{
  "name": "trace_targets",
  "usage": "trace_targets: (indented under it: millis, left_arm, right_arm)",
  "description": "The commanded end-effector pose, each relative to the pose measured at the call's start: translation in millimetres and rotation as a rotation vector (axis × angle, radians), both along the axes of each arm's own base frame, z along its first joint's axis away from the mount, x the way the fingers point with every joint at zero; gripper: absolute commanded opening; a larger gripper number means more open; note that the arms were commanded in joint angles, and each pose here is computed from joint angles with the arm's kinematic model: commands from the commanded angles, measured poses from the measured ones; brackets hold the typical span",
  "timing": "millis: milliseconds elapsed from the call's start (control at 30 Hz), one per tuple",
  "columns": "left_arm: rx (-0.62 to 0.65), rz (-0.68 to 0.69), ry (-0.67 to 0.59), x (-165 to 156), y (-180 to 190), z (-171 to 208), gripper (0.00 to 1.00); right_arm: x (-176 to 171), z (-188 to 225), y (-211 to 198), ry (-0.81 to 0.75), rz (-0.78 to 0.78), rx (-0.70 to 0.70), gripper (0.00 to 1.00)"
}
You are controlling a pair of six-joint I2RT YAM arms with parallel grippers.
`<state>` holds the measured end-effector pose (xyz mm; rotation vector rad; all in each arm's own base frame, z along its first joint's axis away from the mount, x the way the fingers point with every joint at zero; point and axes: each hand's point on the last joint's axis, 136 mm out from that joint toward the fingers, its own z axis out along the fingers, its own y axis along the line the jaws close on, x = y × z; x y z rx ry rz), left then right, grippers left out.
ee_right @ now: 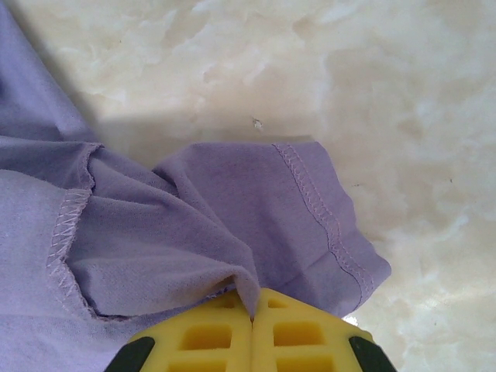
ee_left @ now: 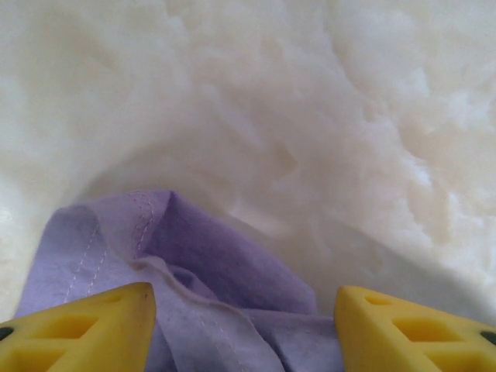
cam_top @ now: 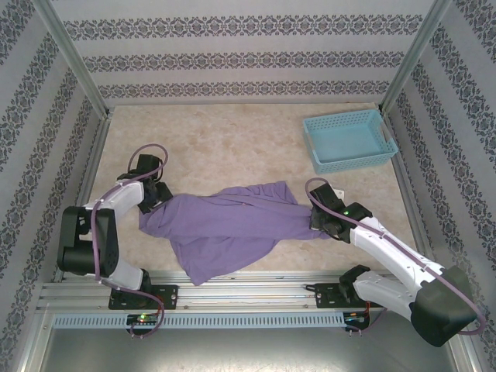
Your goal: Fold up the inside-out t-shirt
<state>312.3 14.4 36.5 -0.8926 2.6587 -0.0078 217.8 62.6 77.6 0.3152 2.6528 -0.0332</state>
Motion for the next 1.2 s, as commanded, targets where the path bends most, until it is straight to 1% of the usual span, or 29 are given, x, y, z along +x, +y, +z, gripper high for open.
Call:
trace_targets:
  millis: [0,67,167,233,300,333,367,433,533,633,700,800,867,1000,1167]
  left_arm:
    - [0.011,0.007,-0.018,10.5,6.5,0.7,0.58]
    - [0.011,0.009,-0.013,11.6,7.5,-0.3,0.50]
    - [0.010,0.011,-0.019,15.2,9.1,3.9,0.34]
    - [0.008,0.014,-0.032,17.6,11.0,9.5,0.23]
    - [-0.004,0.018,-0.045,19.8,12.4,16.6,0.08]
    - [-0.020,0.023,-0.057,21.2,12.3,21.6,0.02]
    - [-0.040,0.022,-0.079,23.4,11.3,29.4,0.00]
    - [-0.060,0.028,-0.141,25.3,11.3,52.3,0.00]
    - [-0.070,0.014,-0.284,26.3,10.3,108.4,0.00]
    - [-0.049,-0.001,-0.482,20.0,11.0,184.1,0.00]
    - [-0.033,-0.001,-0.611,8.9,12.2,230.6,0.00]
    - [0.002,0.010,-0.790,-15.1,15.4,293.4,0.00]
    - [0.033,0.028,-0.883,-32.7,19.4,324.4,0.00]
    - [0.115,0.098,-1.040,-74.0,32.9,375.5,0.00]
    - [0.206,0.183,-1.178,-117.8,48.0,422.1,0.00]
  right_arm:
    - [9.4,15.9,-1.2,-0.053,0.004,-0.012,0.00]
    - [11.6,19.2,-1.3,-0.059,0.003,-0.014,0.00]
    - [15.0,26.1,-1.8,-0.072,0.006,-0.023,0.00]
    - [17.0,32.1,-3.3,-0.083,0.004,-0.032,0.00]
    - [19.7,40.5,-3.2,-0.099,0.001,-0.029,0.00]
    - [20.7,44.0,-2.9,-0.108,0.001,-0.027,0.00]
    - [21.7,48.3,-2.8,-0.117,0.002,-0.025,0.00]
    - [22.9,57.5,-5.4,-0.134,0.001,-0.036,0.00]
    - [28.1,88.3,-14.3,-0.194,-0.004,-0.070,0.00]
    - [31.6,129.6,-22.3,-0.278,-0.004,-0.081,0.00]
    - [32.5,162.7,-26.9,-0.353,-0.006,-0.070,0.00]
    - [31.7,208.9,-32.3,-0.460,-0.003,-0.052,0.00]
    - [29.5,238.6,-35.2,-0.527,-0.001,-0.038,0.00]
    - [20.4,294.1,-39.2,-0.672,0.011,-0.002,0.00]
    - [2.6,358.5,-44.5,-0.846,0.021,0.050,0.00]
